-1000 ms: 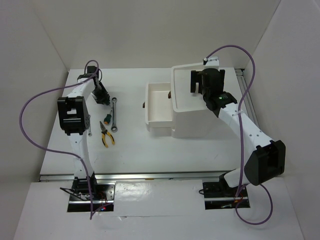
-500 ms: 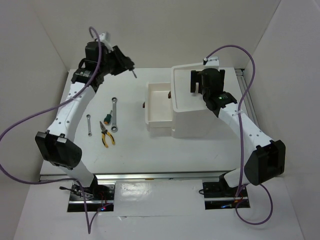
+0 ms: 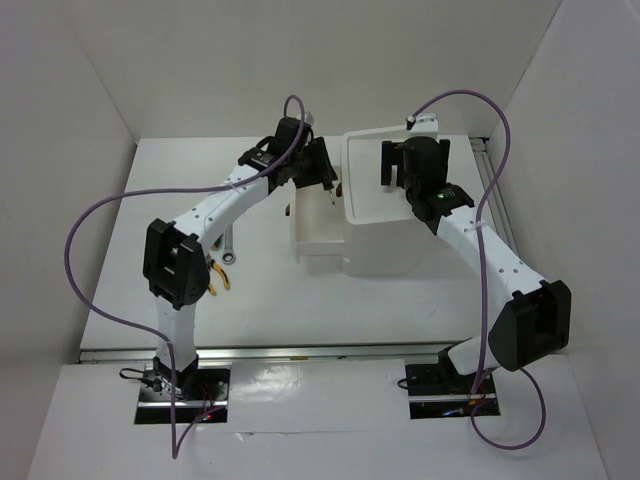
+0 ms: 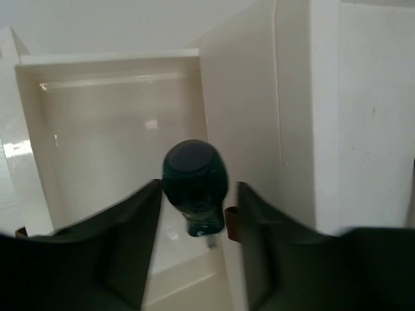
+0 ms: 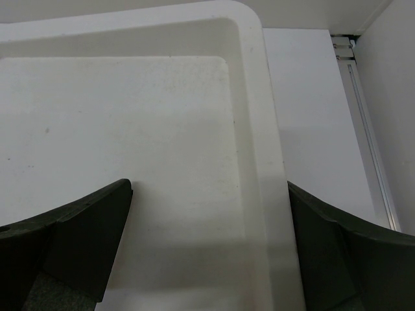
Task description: Sort the tools into containers
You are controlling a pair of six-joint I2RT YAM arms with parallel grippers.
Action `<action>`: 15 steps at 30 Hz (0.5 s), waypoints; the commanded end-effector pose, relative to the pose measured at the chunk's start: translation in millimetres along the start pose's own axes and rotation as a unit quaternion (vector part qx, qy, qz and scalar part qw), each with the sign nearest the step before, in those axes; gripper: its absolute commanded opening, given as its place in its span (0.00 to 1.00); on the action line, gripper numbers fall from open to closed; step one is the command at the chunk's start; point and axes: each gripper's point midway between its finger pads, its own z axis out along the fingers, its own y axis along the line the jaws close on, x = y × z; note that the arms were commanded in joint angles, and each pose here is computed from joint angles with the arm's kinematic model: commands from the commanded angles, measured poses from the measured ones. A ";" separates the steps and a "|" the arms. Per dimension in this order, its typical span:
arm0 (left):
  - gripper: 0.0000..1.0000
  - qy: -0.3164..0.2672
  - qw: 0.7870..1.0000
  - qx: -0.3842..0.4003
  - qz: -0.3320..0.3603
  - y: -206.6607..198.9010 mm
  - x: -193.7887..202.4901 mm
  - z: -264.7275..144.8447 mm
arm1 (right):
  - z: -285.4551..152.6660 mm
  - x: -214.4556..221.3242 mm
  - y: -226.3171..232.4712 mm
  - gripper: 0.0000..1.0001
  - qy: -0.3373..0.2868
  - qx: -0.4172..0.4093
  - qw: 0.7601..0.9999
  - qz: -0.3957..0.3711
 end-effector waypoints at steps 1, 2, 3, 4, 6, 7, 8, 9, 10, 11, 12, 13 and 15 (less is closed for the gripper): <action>0.67 -0.054 0.999 -0.006 -0.001 -12.2 -28.9 -18.1 | -16.1 104.8 44.9 1.00 0.170 -0.080 0.982 -0.029; 0.76 -0.055 0.998 -0.005 0.004 -12.2 -28.9 -22.1 | -16.1 104.8 44.9 1.00 0.170 -0.080 0.982 -0.029; 0.76 -0.062 0.998 -0.005 0.013 -16.3 -28.4 -29.8 | -16.1 104.8 44.9 1.00 0.170 -0.080 0.982 -0.029; 0.80 -0.067 0.997 -0.029 0.017 -5.2 -26.8 -32.0 | -16.1 104.8 44.9 1.00 0.170 -0.080 0.982 -0.029; 1.00 -0.075 0.995 -0.064 0.031 6.4 -25.7 -44.4 | -15.6 103.2 47.2 1.00 0.166 -0.085 0.982 -0.027; 1.00 -0.084 0.989 -0.115 0.032 27.2 -25.0 -60.7 | -15.6 103.2 47.2 1.00 0.166 -0.085 0.982 -0.026; 1.00 -0.088 0.985 -0.149 0.028 47.7 -27.5 -70.3 | -14.6 106.6 49.7 1.00 0.172 -0.090 0.981 -0.027; 1.00 -0.090 0.981 -0.172 0.018 64.4 -27.1 -78.1 | -14.6 106.7 49.8 1.00 0.172 -0.090 0.981 -0.027; 1.00 -0.084 0.974 -0.209 -0.004 99.3 -24.1 -91.1 | -12.8 112.2 51.9 1.00 0.177 -0.094 0.979 -0.028; 1.00 -0.067 0.970 -0.233 -0.010 120.3 -15.1 -98.3 | -12.8 112.3 51.9 1.00 0.177 -0.094 0.979 -0.028; 1.00 -0.057 0.966 -0.253 -0.018 138.9 -9.3 -104.2 | -10.9 115.9 52.1 1.00 0.181 -0.094 0.978 -0.035; 1.00 -0.044 0.957 -0.286 -0.021 164.5 5.6 -106.9 | -11.0 112.1 54.2 1.00 0.178 -0.099 0.978 -0.032; 1.00 -0.039 0.948 -0.316 -0.013 194.5 10.2 -123.5 | -9.9 116.2 57.1 1.00 0.185 -0.105 0.977 -0.033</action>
